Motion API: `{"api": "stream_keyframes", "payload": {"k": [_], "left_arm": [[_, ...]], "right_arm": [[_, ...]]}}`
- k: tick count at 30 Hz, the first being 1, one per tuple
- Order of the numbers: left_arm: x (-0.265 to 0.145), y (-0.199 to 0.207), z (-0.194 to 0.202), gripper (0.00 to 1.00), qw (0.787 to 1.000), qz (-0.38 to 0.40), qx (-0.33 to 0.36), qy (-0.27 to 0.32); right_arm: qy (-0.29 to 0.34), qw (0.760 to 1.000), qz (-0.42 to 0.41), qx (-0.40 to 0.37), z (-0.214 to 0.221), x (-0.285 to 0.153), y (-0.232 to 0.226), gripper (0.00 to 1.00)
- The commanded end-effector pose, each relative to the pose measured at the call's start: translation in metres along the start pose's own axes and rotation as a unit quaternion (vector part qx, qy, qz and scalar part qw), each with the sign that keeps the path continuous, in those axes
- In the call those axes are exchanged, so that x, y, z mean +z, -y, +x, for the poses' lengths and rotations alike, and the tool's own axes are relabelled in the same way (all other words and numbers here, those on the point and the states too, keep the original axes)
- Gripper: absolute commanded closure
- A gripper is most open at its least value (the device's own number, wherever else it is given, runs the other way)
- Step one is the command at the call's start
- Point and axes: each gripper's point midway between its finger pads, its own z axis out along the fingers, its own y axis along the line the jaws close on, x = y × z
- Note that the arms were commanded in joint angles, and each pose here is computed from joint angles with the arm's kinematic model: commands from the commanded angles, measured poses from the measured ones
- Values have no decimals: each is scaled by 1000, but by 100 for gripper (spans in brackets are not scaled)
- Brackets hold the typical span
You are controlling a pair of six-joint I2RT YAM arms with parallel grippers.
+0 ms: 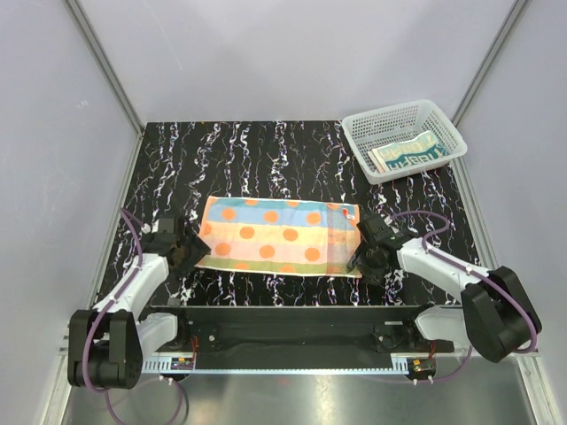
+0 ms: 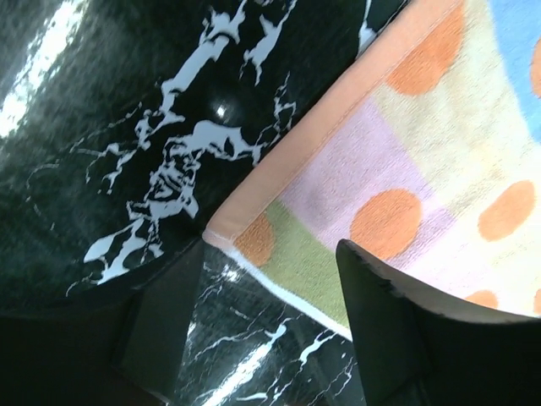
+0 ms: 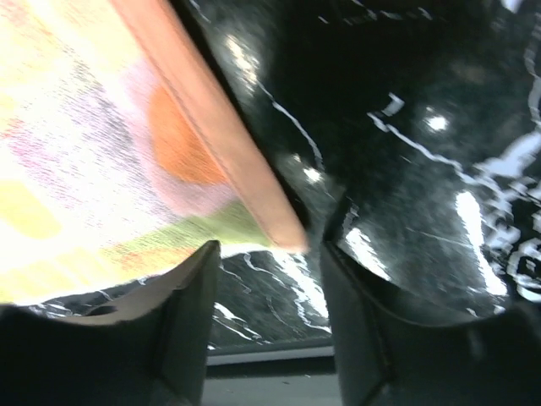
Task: Roll the towels
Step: Fold the towel
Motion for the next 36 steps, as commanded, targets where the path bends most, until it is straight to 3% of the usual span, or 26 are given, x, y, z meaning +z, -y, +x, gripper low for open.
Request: {"api": "stream_keyframes", "payload": {"k": [1,3,4,6,8,9,13,25,36], "left_arm": [[15,-17,16,33,1000,-20,6,-23],[16,-16,15,37,999,-20,9,-23],[18,-15,14,49,1000,-19,10,-23],[20,-16,14,59,999,-21,14,-26],[23,-15,14,76,999,-20,16,-26],[23,-14,15,81,999,-17,16,-30],[23,-10,10,100,1000,-10,15,-21],[-16,5,-22,100,998,30,9,63],[-42,25,-26,100,998,55,-3,43]], "right_arm": [[14,1000,-8,6,-10,13,-6,44],[11,1000,-7,5,-9,16,-6,55],[10,1000,-6,4,-9,18,-6,57],[9,1000,-2,0,-8,19,-4,66],[9,1000,3,-2,-8,20,-1,73],[11,1000,2,-4,-9,19,-1,83],[19,1000,3,-6,-12,15,0,100],[66,997,-22,-19,-32,-30,-8,100],[94,994,-50,-29,-42,-71,-17,100]]}}
